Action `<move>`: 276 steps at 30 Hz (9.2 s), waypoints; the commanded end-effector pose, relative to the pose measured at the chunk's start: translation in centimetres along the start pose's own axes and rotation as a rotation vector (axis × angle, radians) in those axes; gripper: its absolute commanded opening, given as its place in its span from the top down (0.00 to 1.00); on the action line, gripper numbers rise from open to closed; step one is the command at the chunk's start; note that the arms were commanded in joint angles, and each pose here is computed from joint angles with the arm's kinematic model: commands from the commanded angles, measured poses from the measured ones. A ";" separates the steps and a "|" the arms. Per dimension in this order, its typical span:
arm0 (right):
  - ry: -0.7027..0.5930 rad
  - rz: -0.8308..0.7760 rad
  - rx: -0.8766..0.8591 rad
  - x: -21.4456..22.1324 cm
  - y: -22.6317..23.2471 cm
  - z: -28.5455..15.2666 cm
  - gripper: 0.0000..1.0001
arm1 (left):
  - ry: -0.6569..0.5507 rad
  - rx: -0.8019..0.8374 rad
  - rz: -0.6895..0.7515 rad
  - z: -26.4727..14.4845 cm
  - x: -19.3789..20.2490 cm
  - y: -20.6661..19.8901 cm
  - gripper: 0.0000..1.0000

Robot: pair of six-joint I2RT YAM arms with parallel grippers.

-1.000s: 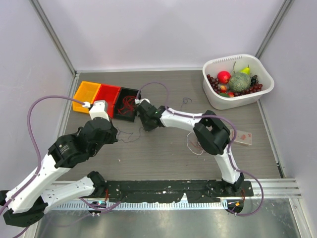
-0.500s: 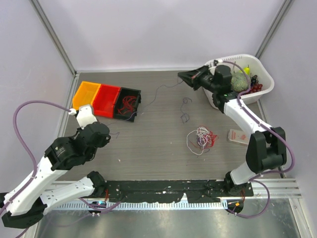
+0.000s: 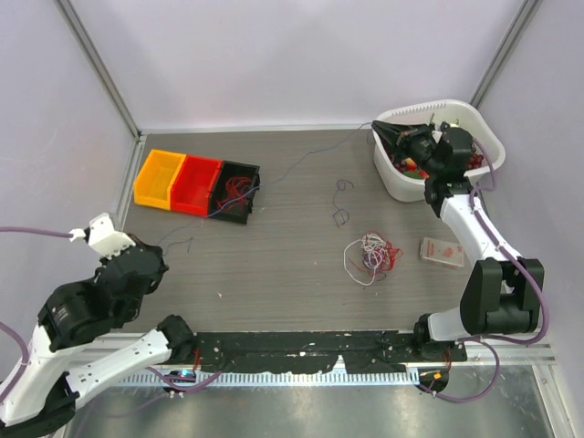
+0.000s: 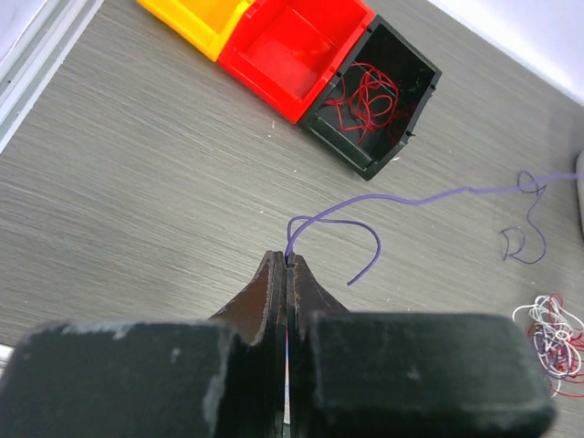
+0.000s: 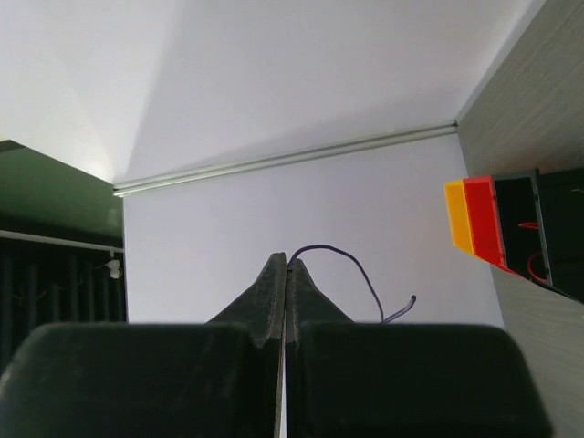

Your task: Untangle the cables

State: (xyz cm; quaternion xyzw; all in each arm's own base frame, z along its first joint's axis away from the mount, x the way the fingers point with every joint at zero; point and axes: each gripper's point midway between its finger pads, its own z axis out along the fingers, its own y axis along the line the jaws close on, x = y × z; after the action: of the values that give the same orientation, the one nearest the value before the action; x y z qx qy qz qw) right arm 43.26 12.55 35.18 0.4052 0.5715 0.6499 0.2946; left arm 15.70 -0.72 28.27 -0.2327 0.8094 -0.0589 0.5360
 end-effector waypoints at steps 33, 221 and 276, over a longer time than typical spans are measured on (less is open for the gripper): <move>0.776 -0.882 0.773 20.7 -26.7 -10.1 0.60 | 1.105 0.372 0.361 8.0 28.5 -16.6 0.99; 1.205 -0.654 0.109 29.0 -13.2 -12.3 0.99 | 0.541 1.277 0.105 -0.4 9.1 -27.3 0.36; 0.580 -0.983 0.814 13.8 -21.2 -16.0 0.41 | 0.995 0.359 1.277 4.9 29.1 -13.8 0.22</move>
State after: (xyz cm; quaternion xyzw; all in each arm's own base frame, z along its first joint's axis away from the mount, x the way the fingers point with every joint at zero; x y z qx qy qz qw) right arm 20.16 19.42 15.12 -0.0012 0.9512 0.2450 0.1874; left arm 14.65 -25.76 6.75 0.3990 0.9128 0.0031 0.0870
